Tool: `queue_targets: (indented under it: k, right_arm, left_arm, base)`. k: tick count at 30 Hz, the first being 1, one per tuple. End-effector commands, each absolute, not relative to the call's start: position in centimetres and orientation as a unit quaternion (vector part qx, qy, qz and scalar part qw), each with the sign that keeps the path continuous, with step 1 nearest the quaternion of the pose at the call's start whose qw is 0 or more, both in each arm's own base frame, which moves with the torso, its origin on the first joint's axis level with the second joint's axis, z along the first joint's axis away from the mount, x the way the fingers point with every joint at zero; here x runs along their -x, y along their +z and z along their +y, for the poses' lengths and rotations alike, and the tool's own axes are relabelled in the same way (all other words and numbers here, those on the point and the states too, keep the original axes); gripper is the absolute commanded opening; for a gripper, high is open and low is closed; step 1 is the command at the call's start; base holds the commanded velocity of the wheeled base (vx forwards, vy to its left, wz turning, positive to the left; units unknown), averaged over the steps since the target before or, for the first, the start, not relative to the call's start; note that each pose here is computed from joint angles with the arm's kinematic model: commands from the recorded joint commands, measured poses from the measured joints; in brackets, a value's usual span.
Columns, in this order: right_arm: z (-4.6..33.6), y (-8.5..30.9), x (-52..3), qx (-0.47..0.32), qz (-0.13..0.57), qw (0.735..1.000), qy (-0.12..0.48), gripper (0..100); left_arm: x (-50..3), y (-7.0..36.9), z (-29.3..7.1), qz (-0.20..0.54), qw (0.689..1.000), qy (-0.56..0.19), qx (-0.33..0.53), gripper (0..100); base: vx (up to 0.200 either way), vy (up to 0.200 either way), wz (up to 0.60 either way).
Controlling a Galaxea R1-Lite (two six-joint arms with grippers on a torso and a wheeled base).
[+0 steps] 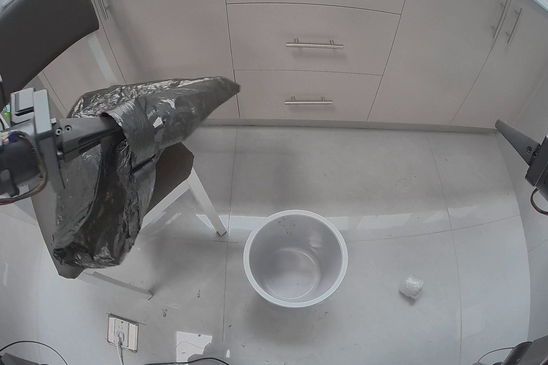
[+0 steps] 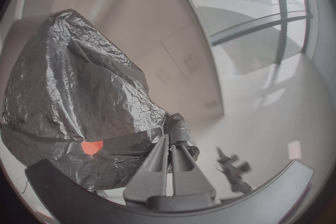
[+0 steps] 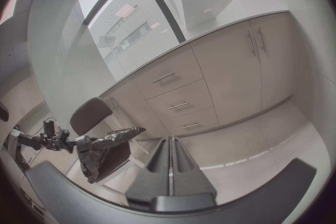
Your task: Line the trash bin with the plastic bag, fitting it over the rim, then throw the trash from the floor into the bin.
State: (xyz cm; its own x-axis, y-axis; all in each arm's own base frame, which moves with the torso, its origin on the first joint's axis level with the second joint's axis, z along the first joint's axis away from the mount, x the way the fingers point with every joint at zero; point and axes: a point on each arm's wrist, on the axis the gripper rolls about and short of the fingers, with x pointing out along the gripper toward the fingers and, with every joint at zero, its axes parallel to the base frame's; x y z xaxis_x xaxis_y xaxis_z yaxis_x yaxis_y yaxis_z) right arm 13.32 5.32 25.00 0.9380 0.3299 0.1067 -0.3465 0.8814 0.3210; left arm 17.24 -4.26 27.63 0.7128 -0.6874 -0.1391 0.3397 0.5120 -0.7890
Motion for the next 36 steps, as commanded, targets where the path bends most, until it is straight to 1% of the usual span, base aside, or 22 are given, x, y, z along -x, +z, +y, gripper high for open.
queue_targets:
  k: [1, 3, 4, 5, 6, 7, 11, 14, 18, 20, 25, 26, 27, 30, 31, 32, 34, 35, 36]
  right_arm:
    - [5.5, 24.5, -13.5, -0.166, -0.013, 0.97, 0.178, 0]
    - [5.6, 24.3, -13.5, -0.163, -0.008, 0.969, 0.187, 0]
    - [5.6, 24.3, -13.5, -0.163, -0.008, 0.969, 0.187, 0]
    - [5.6, 24.0, -13.4, -0.16, -0.001, 0.966, 0.201, 0]
    - [5.6, 24.0, -13.4, -0.16, 0.0, 0.966, 0.204, 0]
    - [5.7, 23.7, -13.3, -0.157, 0.007, 0.964, 0.216, 0]
    - [6.0, 22.9, -13.7, -0.153, 0.028, 0.96, 0.232, 0]
    - [6.7, 22.1, -14.1, -0.149, 0.052, 0.957, 0.245, 0]
    - [8.5, 19.8, -15.0, -0.134, 0.111, 0.947, 0.268, 0]
    - [9.2, 18.8, -15.2, -0.129, 0.128, 0.942, 0.281, 0]
    - [11.0, 16.1, -15.7, -0.113, 0.146, 0.933, 0.31, 0]
    - [11.0, 16.1, -15.7, -0.113, 0.146, 0.933, 0.31, 0]
    - [12.1, 14.9, -15.6, -0.099, 0.164, 0.924, 0.33, 100]
    - [13.7, 13.9, -15.4, -0.094, 0.18, 0.912, 0.357, 100]
    - [13.7, 13.9, -15.4, -0.094, 0.18, 0.912, 0.357, 100]
    - [14.7, 13.6, -15.0, -0.09, 0.186, 0.902, 0.378, 100]
    - [14.9, 13.4, -14.9, -0.089, 0.189, 0.9, 0.382, 100]
    - [16.0, 12.9, -14.3, -0.079, 0.2, 0.889, 0.405, 100]
    - [16.3, 12.9, -14.0, -0.077, 0.201, 0.885, 0.413, 100]
  left_arm:
    - [-9.2, 31.8, -3.8, 0.262, 0.73, -0.5, 0.385, 0]
    - [-9.1, 31.8, -4.1, 0.269, 0.717, -0.521, 0.377, 0]
    - [-9.1, 31.8, -4.1, 0.269, 0.717, -0.521, 0.377, 0]
    - [-9.0, 32.1, -4.5, 0.267, 0.707, -0.542, 0.367, 0]
    - [-8.9, 32.1, -4.5, 0.266, 0.707, -0.544, 0.366, 0]
    - [-8.9, 32.4, -4.9, 0.262, 0.699, -0.562, 0.357, 0]
    - [-9.2, 32.6, -5.4, 0.259, 0.688, -0.582, 0.348, 0]
    - [-9.8, 32.4, -5.7, 0.265, 0.687, -0.58, 0.349, 0]
    - [-11.5, 31.7, -6.3, 0.274, 0.688, -0.571, 0.354, 0]
    - [-12.3, 31.2, -6.6, 0.279, 0.689, -0.565, 0.357, 0]
    - [-13.8, 30.1, -7.0, 0.271, 0.698, -0.553, 0.364, 0]
    - [-13.8, 30.1, -7.0, 0.271, 0.698, -0.553, 0.364, 0]
    - [-14.0, 29.7, -7.1, 0.267, 0.697, -0.557, 0.364, 0]
    - [-14.5, 29.5, -7.4, 0.265, 0.697, -0.559, 0.363, 0]
    - [-14.5, 29.5, -7.4, 0.265, 0.697, -0.559, 0.363, 0]
    - [-15.0, 29.4, -7.5, 0.266, 0.697, -0.556, 0.365, 0]
    - [-15.0, 29.4, -7.5, 0.267, 0.697, -0.556, 0.366, 0]
    - [-15.7, 29.5, -7.7, 0.266, 0.704, -0.534, 0.386, 0]
    - [-16.0, 29.6, -7.9, 0.26, 0.709, -0.522, 0.397, 0]
  base:
    - [0.0, 0.0, 0.0]
    - [0.0, 0.0, 0.0]
    - [0.0, 0.0, 0.0]
    - [0.0, 0.0, 0.0]
    - [0.0, 0.0, 0.0]
    - [0.0, 0.0, 0.0]
    - [0.0, 0.0, 0.0]
    - [0.0, 0.0, 0.0]
    - [0.0, 0.0, 0.0]
    - [0.0, 0.0, 0.0]
    - [0.0, 0.0, 0.0]
    - [0.0, 0.0, 0.0]
    - [0.0, 0.0, 0.0]
    - [0.0, 0.0, 0.0]
    - [0.0, 0.0, 0.0]
    - [0.0, 0.0, 0.0]
    - [0.0, 0.0, 0.0]
    - [0.0, 0.0, 0.0]
    - [0.0, 0.0, 0.0]
